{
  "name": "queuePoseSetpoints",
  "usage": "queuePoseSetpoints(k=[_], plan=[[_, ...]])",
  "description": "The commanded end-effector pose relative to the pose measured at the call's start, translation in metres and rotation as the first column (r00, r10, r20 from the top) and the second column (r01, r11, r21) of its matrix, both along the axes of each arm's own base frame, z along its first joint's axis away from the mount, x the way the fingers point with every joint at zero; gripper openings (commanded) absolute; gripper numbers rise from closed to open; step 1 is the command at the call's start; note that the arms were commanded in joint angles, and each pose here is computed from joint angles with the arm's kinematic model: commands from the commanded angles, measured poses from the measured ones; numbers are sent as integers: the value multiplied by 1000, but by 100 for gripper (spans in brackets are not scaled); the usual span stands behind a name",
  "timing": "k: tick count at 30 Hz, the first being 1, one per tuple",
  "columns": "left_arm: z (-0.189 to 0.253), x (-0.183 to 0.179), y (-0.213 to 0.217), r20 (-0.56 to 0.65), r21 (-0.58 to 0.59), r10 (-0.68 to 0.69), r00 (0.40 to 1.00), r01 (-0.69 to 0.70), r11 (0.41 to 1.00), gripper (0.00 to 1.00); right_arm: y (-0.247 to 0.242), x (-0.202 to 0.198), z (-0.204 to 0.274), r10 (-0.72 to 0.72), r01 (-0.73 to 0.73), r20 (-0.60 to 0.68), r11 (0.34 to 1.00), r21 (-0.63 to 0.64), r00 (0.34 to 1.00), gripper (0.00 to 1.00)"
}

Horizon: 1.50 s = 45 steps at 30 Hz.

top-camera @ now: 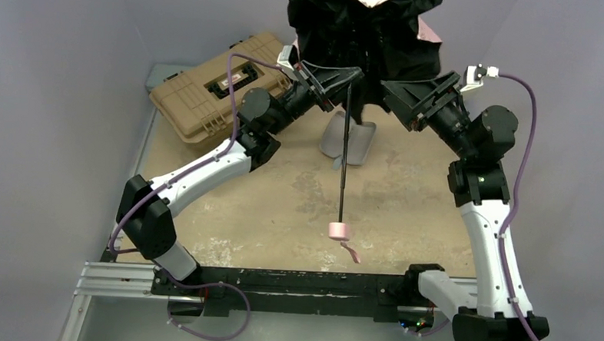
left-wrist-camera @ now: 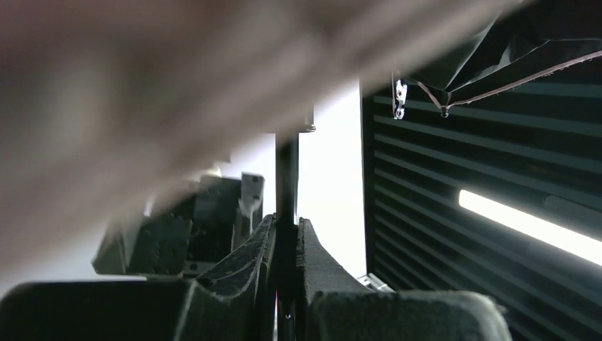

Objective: Open the umbrella

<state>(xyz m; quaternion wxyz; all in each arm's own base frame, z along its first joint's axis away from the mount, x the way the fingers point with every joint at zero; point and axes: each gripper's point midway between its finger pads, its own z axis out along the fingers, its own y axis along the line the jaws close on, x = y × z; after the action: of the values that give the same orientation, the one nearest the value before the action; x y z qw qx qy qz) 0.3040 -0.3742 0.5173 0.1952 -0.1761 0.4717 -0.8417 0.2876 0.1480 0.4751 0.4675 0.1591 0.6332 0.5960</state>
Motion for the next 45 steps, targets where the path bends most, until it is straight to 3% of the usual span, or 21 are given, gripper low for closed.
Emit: queuePoseSetpoints(k=[1, 8, 14, 24, 36, 45], plan=[[28, -25, 9, 79, -114, -31, 996, 40, 993, 0, 1, 5, 38, 19, -36, 131, 991, 131, 991, 69], [10, -40, -1, 47, -74, -72, 996, 75, 994, 0, 10, 25, 41, 53, -75, 159, 988, 134, 986, 62], [5, -42, -6, 37, -68, -81, 996, 84, 994, 0, 35, 22, 33, 121, -140, 169, 984, 109, 978, 62], [6, -43, -9, 47, -55, -86, 995, 88, 995, 0, 41, 25, 18, 112, -124, 125, 988, 90, 986, 38], [6, -46, -10, 56, -61, -94, 994, 98, 993, 0, 64, 26, 5, 173, -178, 87, 982, 56, 981, 32], [8, -49, -9, 65, -62, -101, 993, 105, 993, 0, 65, 34, 6, 143, -148, 86, 988, 48, 986, 28]])
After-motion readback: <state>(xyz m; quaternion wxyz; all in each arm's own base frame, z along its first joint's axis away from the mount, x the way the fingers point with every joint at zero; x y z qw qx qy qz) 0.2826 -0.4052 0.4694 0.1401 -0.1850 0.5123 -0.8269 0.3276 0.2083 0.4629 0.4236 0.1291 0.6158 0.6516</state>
